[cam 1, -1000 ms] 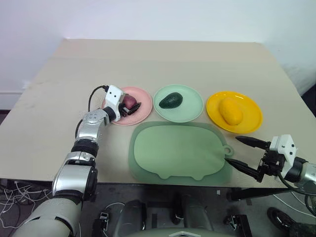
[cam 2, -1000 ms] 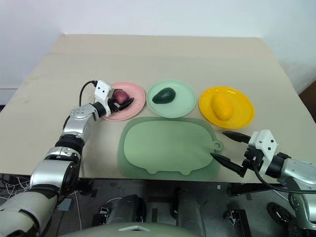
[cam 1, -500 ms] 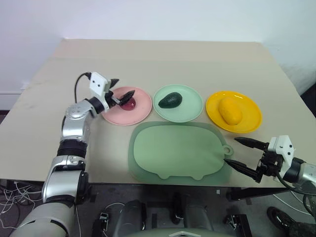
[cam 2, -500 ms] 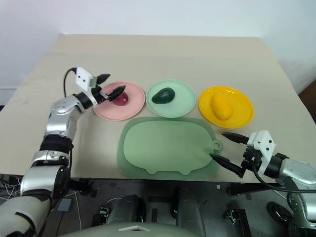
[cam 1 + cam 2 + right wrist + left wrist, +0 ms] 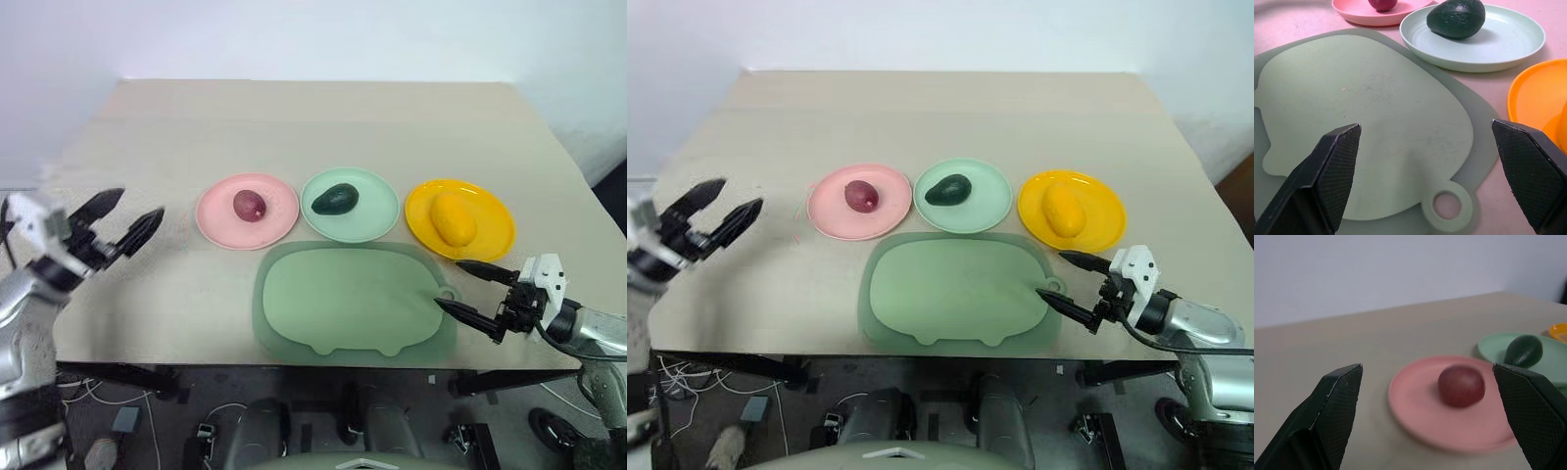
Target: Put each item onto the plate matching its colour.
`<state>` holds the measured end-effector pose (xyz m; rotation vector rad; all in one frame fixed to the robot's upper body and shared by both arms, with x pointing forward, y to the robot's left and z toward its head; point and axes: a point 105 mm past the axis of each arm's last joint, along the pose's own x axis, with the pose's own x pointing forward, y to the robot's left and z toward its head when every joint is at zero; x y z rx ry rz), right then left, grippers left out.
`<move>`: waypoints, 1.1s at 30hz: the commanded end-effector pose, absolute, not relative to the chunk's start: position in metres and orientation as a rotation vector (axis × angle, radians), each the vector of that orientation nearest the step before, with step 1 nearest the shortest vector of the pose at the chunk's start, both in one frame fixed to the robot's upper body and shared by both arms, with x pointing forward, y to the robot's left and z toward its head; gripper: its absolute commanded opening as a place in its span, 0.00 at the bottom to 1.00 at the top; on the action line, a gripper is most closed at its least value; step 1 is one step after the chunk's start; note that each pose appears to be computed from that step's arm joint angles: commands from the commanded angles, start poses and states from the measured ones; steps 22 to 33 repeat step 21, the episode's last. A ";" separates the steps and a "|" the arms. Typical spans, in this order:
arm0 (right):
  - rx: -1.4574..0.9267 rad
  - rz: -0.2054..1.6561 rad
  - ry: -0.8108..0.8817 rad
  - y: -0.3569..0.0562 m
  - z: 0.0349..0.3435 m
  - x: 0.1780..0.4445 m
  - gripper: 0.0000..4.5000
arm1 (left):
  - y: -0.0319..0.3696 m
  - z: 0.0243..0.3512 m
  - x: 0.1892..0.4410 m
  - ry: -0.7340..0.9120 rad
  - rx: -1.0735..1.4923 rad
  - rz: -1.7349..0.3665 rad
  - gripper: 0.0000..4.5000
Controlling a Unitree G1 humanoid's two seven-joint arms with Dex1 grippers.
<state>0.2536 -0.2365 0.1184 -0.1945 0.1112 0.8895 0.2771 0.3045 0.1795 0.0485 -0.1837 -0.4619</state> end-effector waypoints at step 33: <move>-0.256 0.775 0.073 -0.281 0.121 0.241 1.00 | 0.312 0.137 0.263 -0.170 0.191 -0.655 0.99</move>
